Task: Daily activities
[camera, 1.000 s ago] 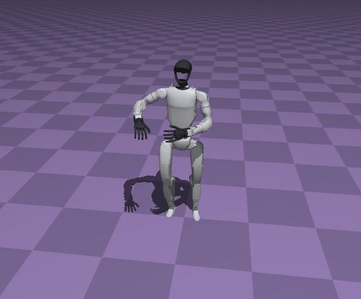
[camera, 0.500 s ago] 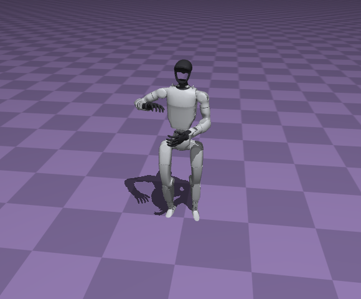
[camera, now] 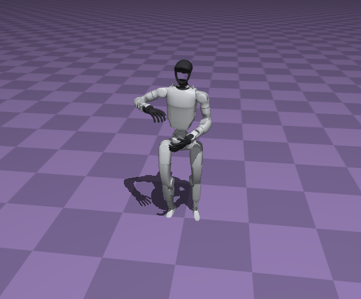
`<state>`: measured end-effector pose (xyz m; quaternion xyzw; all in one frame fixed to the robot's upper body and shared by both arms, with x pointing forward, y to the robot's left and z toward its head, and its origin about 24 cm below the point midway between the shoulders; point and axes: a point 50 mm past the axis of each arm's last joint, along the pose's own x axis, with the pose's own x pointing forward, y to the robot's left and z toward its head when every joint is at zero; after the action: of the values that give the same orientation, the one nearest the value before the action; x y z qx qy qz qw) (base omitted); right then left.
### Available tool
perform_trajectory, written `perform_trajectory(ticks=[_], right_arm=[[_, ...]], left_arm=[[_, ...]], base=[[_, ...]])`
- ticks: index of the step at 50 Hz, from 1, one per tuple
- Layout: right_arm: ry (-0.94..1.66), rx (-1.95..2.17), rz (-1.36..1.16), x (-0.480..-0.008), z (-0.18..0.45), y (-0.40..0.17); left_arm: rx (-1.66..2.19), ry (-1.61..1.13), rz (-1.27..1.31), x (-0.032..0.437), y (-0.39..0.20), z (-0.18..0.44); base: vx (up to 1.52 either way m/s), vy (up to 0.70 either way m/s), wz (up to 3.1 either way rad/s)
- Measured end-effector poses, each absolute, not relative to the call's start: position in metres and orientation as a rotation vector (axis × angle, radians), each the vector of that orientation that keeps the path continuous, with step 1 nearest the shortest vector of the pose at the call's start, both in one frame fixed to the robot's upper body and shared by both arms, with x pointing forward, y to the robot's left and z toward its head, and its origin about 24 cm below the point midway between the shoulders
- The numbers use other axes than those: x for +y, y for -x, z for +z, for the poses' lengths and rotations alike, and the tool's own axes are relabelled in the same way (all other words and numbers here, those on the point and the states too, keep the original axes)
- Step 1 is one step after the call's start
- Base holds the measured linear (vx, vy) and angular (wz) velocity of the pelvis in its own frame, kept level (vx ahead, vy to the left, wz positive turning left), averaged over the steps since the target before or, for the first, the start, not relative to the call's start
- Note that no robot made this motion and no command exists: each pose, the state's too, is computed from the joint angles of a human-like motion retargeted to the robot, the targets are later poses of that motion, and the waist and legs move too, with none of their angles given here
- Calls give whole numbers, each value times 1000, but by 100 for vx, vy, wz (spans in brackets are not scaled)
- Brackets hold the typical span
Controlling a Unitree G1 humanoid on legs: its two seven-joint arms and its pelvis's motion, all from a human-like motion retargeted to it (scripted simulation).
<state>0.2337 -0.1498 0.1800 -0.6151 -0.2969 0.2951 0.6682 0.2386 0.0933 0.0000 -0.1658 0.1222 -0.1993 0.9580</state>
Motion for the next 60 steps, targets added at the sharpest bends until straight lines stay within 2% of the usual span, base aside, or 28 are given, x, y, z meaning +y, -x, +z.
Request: perform_trajectory(ticks=[11,14,17,22,25,30,33,36,39,44,48,52,56,60], right_arm=[[1447,-931,619,-126,220,-232],[1495,-891,680,-118,210,-246],[1584,-677,799,-122,174,-271],[1714,32,986,-176,72,-307],[1654,476,999,-224,20,-301],[1292,1004,846,-294,-26,-260],[1025,1118,750,-318,-31,-236],[834,1036,731,-321,-16,-226],[792,764,784,-302,34,-228],[1046,76,819,-233,158,-227],[1269,-544,591,-188,254,-197],[1303,-933,420,-160,295,-172],[1219,-866,567,-142,282,-197],[1101,-177,900,-156,193,-279]], left_arm=[[274,214,-390,115,-228,-10],[269,167,-384,119,-226,-10],[246,124,-396,118,-225,-5],[164,70,-448,110,-234,12],[135,71,-488,106,-240,20],[159,149,-553,103,-244,20],[193,205,-564,105,-245,16],[236,232,-521,117,-246,6],[294,249,-427,140,-241,-10],[385,318,-311,169,-218,-36],[434,395,-343,170,-203,-47],[449,447,-451,157,-198,-47],[403,489,-601,136,-203,-32],[358,509,-769,116,-205,-14]], base=[[0,0,0],[0,0,0],[4,-1,-3],[8,1,-1],[8,4,0],[5,3,-1],[0,0,0],[0,0,0],[0,0,0],[0,0,0],[0,0,0],[0,0,0],[-3,-1,0],[0,0,0]])
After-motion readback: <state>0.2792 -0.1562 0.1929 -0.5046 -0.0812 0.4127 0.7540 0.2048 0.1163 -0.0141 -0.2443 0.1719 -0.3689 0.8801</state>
